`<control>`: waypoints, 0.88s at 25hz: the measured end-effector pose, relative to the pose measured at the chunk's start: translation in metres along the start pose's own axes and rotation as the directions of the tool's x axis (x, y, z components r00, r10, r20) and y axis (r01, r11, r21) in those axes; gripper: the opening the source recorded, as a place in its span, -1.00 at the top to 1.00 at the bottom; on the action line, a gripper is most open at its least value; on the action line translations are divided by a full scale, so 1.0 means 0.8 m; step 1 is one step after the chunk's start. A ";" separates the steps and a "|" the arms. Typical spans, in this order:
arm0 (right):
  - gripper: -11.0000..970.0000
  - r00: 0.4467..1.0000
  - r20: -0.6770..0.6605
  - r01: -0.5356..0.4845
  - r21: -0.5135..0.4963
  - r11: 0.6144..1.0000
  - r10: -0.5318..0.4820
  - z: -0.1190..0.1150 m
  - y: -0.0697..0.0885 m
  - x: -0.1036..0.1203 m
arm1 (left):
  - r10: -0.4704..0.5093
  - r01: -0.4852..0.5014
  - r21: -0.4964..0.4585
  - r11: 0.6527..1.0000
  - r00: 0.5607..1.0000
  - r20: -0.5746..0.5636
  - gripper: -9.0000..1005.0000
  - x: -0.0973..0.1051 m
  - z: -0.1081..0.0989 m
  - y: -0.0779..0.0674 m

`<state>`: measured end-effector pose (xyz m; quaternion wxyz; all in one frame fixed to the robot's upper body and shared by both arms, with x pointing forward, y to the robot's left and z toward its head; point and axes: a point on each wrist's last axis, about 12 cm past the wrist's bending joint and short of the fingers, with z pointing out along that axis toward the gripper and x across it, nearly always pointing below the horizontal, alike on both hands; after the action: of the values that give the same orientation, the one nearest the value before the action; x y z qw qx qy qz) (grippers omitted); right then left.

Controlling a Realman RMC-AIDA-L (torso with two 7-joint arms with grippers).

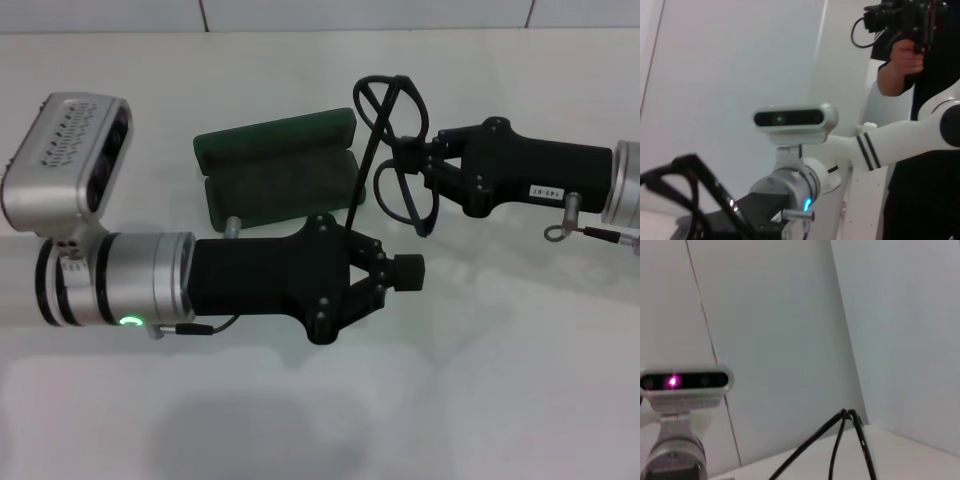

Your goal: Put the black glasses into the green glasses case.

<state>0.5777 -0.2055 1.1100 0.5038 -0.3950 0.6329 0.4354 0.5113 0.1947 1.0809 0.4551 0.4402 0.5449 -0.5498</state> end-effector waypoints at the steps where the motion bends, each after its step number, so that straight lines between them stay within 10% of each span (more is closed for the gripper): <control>1: 0.75 1.000 0.006 -0.001 0.001 1.000 0.001 0.000 0.000 -0.001 | -0.001 0.001 -0.010 1.000 1.000 -0.006 0.99 0.001 0.000 0.002; 22: 0.75 0.995 0.071 0.074 -0.043 0.996 -0.071 0.023 0.012 -0.008 | -0.001 0.001 -0.047 0.999 1.000 -0.012 0.99 -0.003 0.016 0.016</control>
<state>0.5754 -0.1850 1.1158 0.5317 -0.4139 0.5902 0.4446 0.5244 0.1818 1.0808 0.4615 0.4325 0.5605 -0.5345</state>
